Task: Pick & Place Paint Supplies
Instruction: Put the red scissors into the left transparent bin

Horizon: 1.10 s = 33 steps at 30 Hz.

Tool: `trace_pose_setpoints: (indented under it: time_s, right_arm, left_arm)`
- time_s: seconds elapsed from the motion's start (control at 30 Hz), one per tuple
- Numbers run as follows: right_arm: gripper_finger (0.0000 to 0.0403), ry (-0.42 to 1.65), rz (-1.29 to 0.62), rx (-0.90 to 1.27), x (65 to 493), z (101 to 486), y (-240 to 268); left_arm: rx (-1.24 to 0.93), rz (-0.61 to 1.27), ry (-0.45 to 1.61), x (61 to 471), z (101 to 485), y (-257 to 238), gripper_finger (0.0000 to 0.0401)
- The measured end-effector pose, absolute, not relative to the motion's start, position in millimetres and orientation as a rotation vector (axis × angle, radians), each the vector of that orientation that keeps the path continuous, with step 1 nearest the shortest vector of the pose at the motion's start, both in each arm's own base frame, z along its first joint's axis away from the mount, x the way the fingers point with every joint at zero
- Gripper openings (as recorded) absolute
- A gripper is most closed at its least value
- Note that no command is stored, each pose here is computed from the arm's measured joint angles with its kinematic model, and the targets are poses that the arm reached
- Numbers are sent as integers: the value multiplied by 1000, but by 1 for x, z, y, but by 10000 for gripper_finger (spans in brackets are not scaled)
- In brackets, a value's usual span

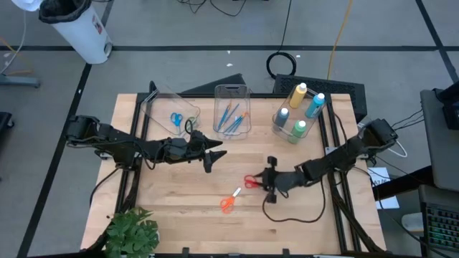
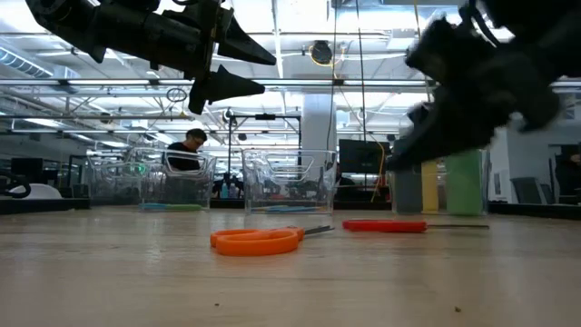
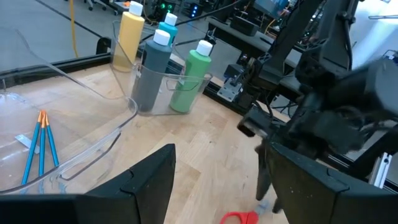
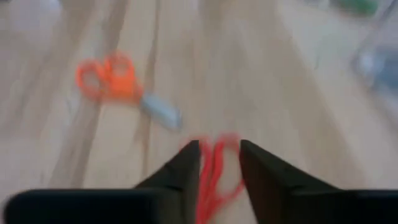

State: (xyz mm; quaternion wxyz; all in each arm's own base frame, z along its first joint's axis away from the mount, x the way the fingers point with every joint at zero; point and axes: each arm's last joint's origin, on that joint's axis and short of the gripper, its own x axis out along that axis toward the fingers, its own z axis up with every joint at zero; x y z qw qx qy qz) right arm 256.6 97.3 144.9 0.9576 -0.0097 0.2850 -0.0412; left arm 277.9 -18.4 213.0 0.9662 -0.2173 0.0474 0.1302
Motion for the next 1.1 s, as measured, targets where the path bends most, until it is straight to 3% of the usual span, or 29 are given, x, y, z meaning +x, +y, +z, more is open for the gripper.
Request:
trace_pose_setpoints:
  time_s: [0.13, 0.27, 0.9, 1.1]
  right_arm:
    - [167, 527, -108, -74, 266, 149, 82]
    - [185, 599, -126, -30, 268, 144, 64]
    - [159, 762, -51, 14, 283, 89, 43]
    - [118, 851, -72, 2, 278, 80, 35]
  left_arm:
    - [-440, 264, 96, 278, 213, -18, 253]
    - [-440, 263, 94, 278, 213, -18, 253]
    - [-440, 264, 95, 278, 213, -18, 253]
    - [-440, 264, 96, 278, 213, -18, 253]
